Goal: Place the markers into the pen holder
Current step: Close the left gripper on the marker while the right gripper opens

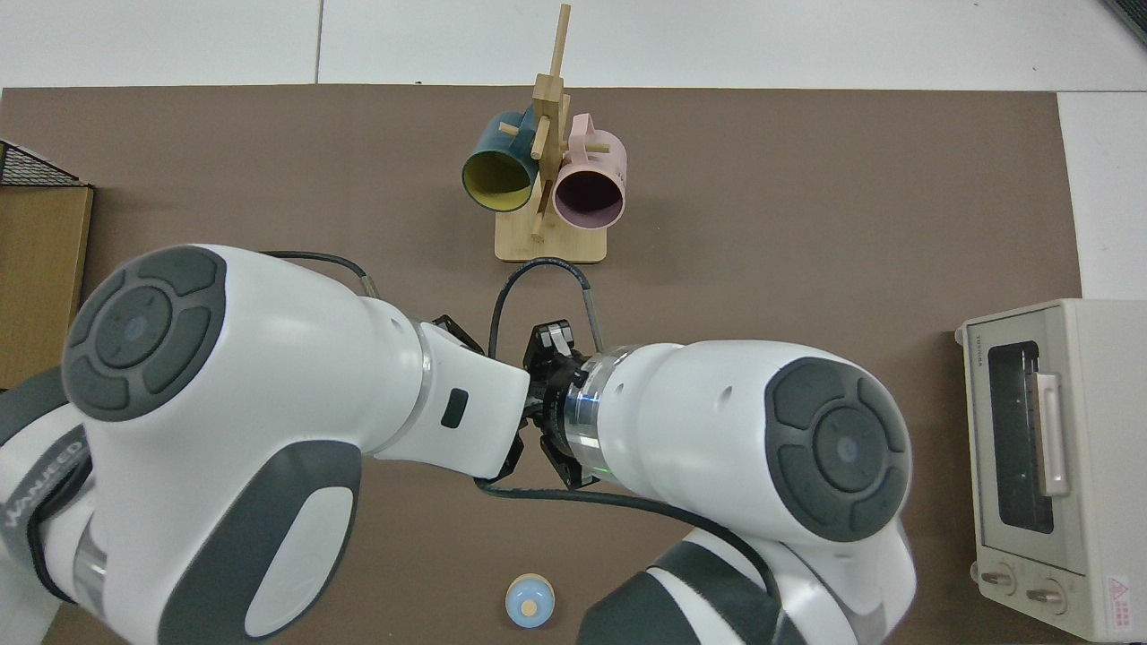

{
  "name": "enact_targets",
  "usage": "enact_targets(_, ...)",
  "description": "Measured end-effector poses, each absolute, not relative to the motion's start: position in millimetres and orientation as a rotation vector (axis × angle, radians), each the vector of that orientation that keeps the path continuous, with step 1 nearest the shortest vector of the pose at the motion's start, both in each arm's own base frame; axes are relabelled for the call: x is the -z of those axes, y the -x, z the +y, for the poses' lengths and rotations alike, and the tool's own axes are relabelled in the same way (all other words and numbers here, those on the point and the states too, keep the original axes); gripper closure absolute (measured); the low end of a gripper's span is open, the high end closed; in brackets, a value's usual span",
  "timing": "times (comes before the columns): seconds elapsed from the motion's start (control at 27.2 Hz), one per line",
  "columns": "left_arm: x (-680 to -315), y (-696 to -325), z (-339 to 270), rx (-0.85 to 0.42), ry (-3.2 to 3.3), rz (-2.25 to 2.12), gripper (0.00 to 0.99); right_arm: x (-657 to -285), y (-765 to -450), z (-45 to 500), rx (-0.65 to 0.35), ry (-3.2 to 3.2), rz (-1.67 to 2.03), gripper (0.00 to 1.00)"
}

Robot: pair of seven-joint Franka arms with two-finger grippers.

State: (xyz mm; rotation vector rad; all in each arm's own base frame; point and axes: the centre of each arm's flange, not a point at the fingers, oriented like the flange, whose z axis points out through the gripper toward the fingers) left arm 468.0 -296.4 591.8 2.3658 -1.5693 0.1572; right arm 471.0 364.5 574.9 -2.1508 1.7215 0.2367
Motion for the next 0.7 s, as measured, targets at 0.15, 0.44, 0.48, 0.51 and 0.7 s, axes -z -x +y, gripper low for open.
enact_targets(0.15,-591.4,-467.6,-296.8,-0.155,-2.365,-1.571,0.692,-574.2,-471.5,364.5,-0.238,2.151,1.723,0.83)
enact_targets(0.44,-591.3,-468.7,-295.1,-0.159,-2.360,-1.591,0.767,-573.5,-471.1,365.0,-0.240,2.155,1.722,0.83)
enact_targets(0.48,-591.4,-468.4,-294.9,-0.160,-2.354,-1.604,0.824,-573.1,-471.1,365.6,-0.241,2.157,1.720,0.83)
enact_targets(0.51,-591.3,-468.3,-295.1,-0.160,-2.351,-1.614,0.824,-572.9,-471.0,365.8,-0.241,2.158,1.720,0.83)
enact_targets(0.7,-591.2,-468.3,-295.1,-0.161,-2.350,-1.622,0.824,-572.7,-471.4,366.2,-0.241,2.158,1.720,0.83)
